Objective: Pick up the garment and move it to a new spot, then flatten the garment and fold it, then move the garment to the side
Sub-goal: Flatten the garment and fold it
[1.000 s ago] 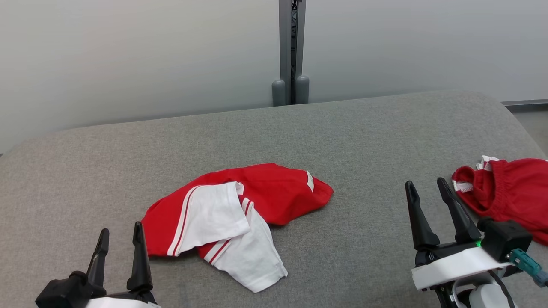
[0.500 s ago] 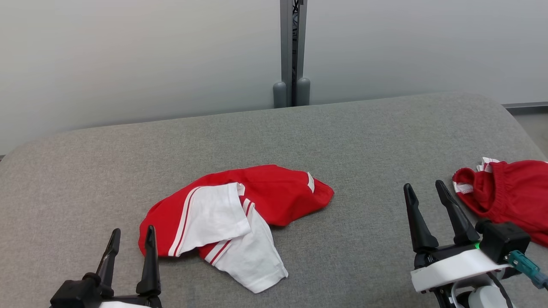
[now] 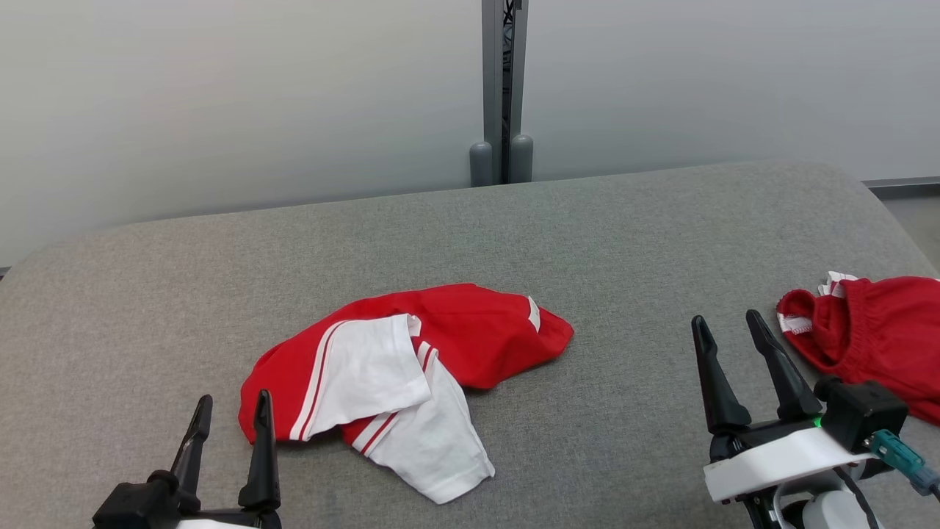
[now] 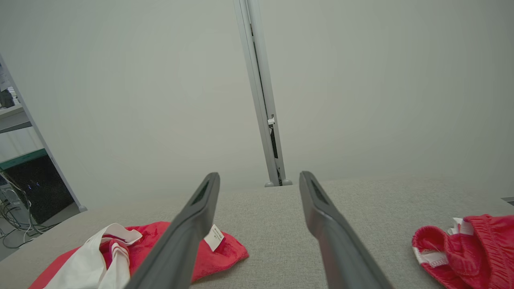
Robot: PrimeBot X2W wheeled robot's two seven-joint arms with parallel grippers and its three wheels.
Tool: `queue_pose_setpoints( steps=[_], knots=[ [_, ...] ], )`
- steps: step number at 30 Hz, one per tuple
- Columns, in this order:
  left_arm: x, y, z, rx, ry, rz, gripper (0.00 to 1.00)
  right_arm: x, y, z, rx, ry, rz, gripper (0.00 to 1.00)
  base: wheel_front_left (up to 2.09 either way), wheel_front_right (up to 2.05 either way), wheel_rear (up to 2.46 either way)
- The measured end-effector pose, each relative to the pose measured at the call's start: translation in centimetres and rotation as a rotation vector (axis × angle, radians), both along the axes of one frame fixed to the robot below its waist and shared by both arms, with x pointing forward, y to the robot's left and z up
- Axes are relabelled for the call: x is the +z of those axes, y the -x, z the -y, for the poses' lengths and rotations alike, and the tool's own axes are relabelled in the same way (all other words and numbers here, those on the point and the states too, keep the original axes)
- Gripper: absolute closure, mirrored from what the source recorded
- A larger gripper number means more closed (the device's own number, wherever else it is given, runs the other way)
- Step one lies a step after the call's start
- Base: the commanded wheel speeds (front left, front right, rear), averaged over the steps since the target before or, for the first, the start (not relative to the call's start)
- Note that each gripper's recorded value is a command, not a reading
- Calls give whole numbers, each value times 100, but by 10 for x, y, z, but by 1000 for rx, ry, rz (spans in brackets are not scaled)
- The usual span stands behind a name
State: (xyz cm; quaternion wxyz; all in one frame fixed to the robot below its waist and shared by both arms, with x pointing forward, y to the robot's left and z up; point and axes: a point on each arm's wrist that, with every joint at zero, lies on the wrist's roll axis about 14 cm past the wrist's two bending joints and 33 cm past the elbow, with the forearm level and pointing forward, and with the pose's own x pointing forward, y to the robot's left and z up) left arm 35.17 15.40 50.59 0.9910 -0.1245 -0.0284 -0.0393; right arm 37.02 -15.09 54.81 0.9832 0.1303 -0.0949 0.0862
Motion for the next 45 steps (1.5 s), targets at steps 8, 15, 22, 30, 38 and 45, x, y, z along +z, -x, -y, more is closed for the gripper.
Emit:
queue_pose_setpoints(
  steps=[8,15,22,30,38,45],
  knots=[
    [-1,0,1,-3,-2,0,0,-1,0,-1,5,2,-4,0,0,0,0],
    [-2,0,3,-11,-4,-3,0,-1,0,-2,6,2,-3,0,0,0,0],
    [-18,-2,26,-104,-9,-108,0,-2,0,-1,3,1,-5,0,0,0,0],
    [-37,-4,66,-254,33,-247,0,1,0,2,-7,0,0,0,0,0,0],
    [-69,-1,88,-337,109,-395,0,0,2,14,-46,-7,-4,0,0,0,0],
    [-94,-4,103,-382,149,-487,0,-4,3,22,-73,-8,-18,0,0,0,0]
  ],
)
